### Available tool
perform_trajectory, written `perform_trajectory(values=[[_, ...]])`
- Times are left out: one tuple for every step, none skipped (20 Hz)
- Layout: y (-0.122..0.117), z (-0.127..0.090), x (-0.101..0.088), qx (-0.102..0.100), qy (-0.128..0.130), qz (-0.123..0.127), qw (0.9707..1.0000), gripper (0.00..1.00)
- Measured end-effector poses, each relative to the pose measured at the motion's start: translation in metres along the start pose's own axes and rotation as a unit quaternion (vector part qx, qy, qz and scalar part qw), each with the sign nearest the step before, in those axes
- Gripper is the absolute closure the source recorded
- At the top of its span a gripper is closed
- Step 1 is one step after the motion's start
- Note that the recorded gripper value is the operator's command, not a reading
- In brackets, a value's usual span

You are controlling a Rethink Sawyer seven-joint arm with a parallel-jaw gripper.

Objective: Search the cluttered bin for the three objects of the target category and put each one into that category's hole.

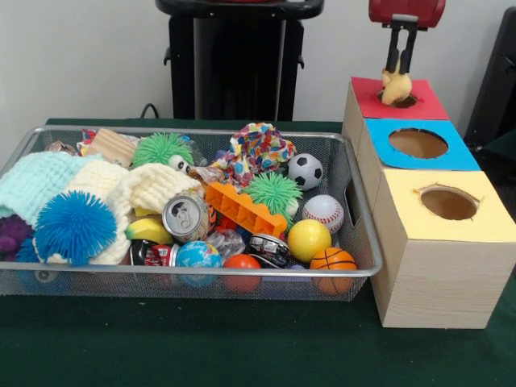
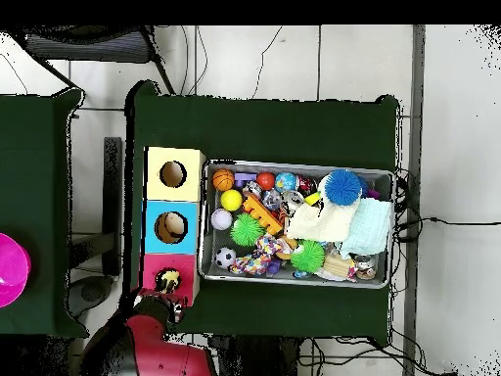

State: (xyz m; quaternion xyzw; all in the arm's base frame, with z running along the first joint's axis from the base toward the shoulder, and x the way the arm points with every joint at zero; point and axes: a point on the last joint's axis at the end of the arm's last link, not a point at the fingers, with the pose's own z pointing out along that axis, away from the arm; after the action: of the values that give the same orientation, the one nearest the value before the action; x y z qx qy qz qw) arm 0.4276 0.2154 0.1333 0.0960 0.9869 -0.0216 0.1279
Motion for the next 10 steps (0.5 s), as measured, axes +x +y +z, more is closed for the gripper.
perform_trajectory(values=[[0.0000, 0.0000, -0.0004, 0.000, 0.000, 0.001, 1.0000, 1.00], [0.0001, 0.0000, -0.0005, 0.000, 0.000, 0.002, 1.0000, 1.00], [0.0002, 0.0000, -0.0005, 0.000, 0.000, 0.002, 1.0000, 1.00], [0.0002, 0.0000, -0.0007, 0.000, 0.000, 0.003, 1.0000, 1.00], [0.0002, 0.0000, -0.0008, 0.000, 0.000, 0.003, 1.0000, 1.00], [0.0002, 0.0000, -0.0010, 0.000, 0.000, 0.003, 1.0000, 1.00], [0.0002, 0.0000, -0.0009, 0.000, 0.000, 0.004, 1.0000, 1.00], [0.0002, 0.0000, -0.0008, 0.000, 0.000, 0.004, 1.0000, 0.00], [0.0002, 0.0000, -0.0006, 0.000, 0.001, 0.003, 1.0000, 0.00], [0.0002, 0.0000, -0.0004, 0.000, 0.002, 0.003, 1.0000, 0.00]])
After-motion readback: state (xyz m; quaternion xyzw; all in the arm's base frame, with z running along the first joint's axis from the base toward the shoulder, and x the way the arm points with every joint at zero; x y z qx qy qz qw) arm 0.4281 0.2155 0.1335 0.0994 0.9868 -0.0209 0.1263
